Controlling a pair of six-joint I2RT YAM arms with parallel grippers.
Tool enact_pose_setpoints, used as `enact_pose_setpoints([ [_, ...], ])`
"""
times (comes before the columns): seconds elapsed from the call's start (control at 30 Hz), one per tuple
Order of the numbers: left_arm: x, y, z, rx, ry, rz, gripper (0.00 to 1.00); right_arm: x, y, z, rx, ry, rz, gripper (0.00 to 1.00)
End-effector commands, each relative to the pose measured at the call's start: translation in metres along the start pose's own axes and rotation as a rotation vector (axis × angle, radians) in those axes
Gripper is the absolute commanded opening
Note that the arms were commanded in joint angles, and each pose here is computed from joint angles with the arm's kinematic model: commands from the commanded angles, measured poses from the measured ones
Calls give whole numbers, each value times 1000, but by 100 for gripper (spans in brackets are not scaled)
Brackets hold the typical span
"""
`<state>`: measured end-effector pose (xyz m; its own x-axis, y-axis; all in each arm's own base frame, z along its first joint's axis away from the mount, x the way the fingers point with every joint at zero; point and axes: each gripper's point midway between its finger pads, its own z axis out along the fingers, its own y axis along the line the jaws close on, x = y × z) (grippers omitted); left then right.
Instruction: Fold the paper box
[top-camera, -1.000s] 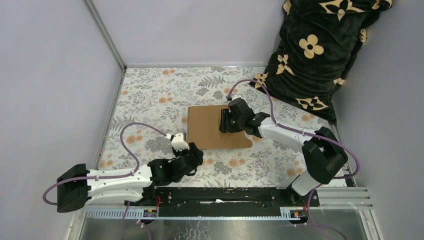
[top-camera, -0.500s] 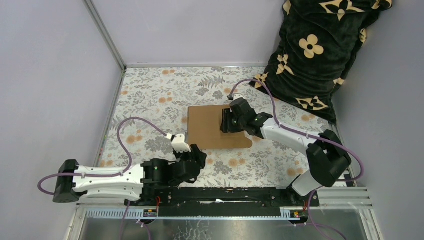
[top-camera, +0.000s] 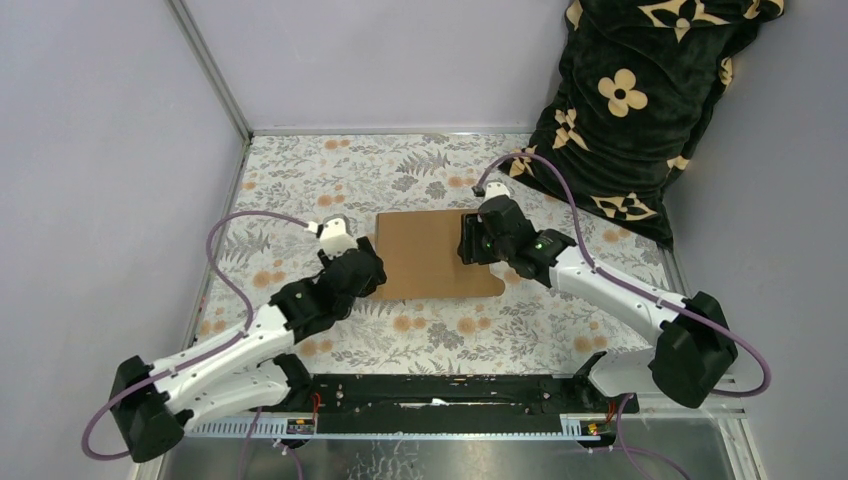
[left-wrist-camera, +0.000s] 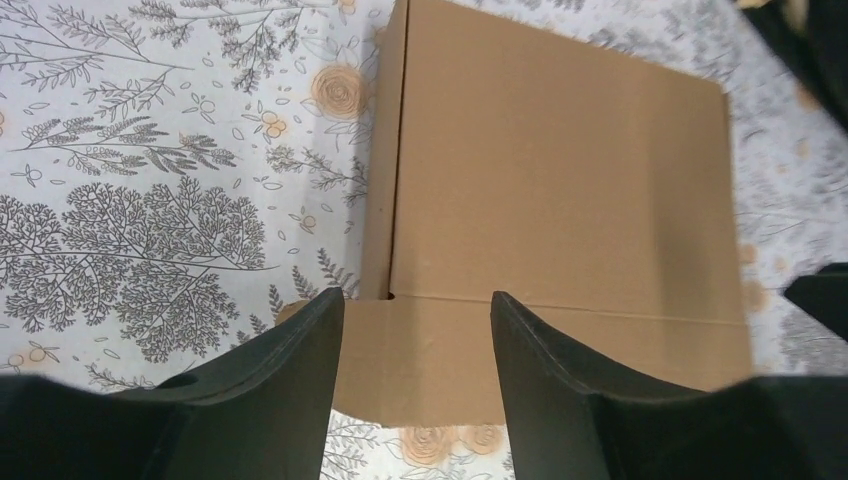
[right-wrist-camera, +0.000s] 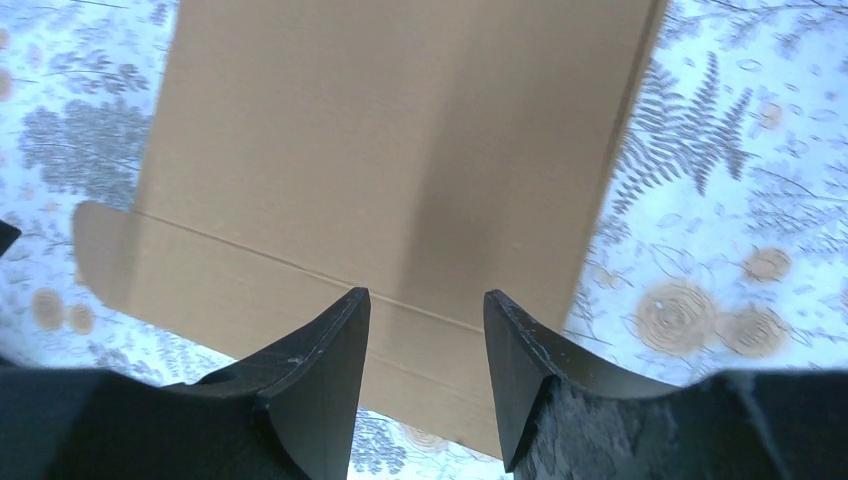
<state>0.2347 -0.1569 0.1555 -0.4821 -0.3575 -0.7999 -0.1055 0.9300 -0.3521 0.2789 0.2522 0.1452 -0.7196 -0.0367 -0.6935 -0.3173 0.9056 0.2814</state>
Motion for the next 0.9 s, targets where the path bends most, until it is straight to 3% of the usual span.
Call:
enact_pose_setpoints([
  [0.0,9,-12,19,61,68,70,60,-1,-30,-13,129,-36,-46,53],
  [0.27,21,-9,42,38,98,78,51,7,-39,-7,171,11,-84,53],
  [0.43,17,6,43,6,63,49,49,12,-47,-4,191,21,-90,52],
  [0.87,36,24,67,-67,115,51,42,48,-66,17,215,109,-77,47],
])
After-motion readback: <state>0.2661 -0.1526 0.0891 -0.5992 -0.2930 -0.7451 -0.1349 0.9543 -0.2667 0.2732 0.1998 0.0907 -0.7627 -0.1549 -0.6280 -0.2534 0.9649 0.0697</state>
